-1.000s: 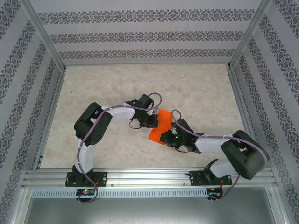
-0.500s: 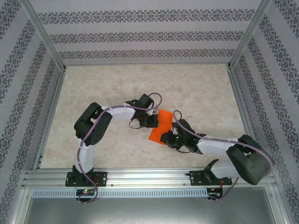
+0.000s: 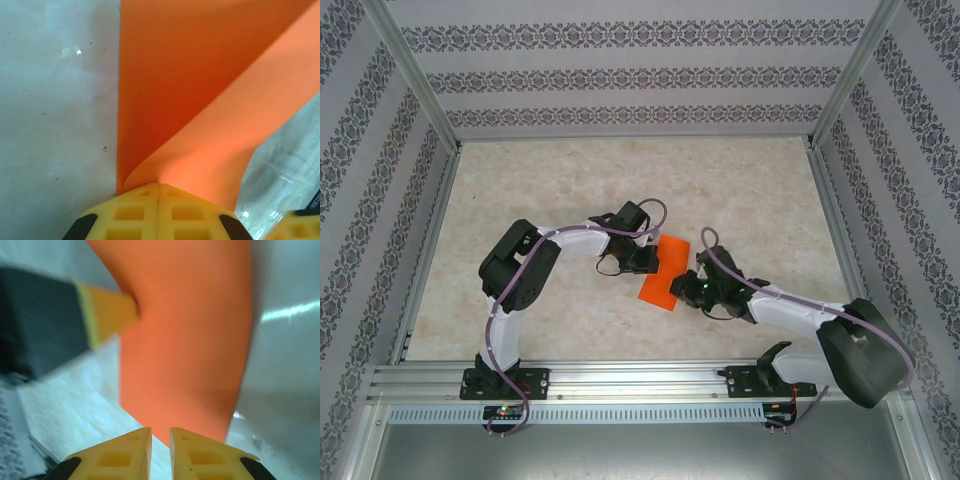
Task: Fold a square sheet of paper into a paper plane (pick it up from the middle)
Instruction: Fold the square sheet of paper in half at the center of the table.
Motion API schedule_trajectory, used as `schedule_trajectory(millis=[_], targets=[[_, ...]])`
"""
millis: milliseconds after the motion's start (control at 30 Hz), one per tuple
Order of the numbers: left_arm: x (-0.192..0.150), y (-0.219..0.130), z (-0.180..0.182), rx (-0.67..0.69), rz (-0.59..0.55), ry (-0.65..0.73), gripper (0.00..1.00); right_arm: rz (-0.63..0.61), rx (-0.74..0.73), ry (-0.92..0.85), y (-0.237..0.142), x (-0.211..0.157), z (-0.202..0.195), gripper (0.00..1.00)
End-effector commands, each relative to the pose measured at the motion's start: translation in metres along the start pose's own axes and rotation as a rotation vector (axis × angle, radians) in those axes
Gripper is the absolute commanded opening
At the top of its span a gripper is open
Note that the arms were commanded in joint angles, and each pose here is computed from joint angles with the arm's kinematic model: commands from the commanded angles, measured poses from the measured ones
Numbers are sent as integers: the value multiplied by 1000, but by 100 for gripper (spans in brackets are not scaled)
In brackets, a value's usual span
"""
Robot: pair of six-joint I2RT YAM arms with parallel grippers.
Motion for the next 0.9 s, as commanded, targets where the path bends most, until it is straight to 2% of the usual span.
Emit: schedule_trajectory(millis=[0, 133, 333, 700, 867], targets=[[-26, 19, 27, 112, 91, -22, 0, -92, 88, -40, -12, 36, 20, 19], [-26, 19, 28, 115, 92, -25, 0, -99, 126, -51, -8, 56, 31, 19], [-26, 21, 29, 117, 99, -27, 0, -59, 109, -18, 17, 58, 17, 18], [-32, 23, 37, 138, 115, -28, 0, -12, -100, 41, 39, 41, -48, 18], [-33, 24, 39, 142, 119, -30, 0, -25, -59, 23, 32, 49, -29, 19]])
Point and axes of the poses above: each hand's point on the last joint's axis, 136 mm out from that joint toward the fingers, its own y axis out along the fingers, its own z axis along the line the jaws close on, x = y × z, the point moved 1 cm from there along -y, back along the fingers, and after that the axes turned 2 degrees about -y, right-handed, at the moved point
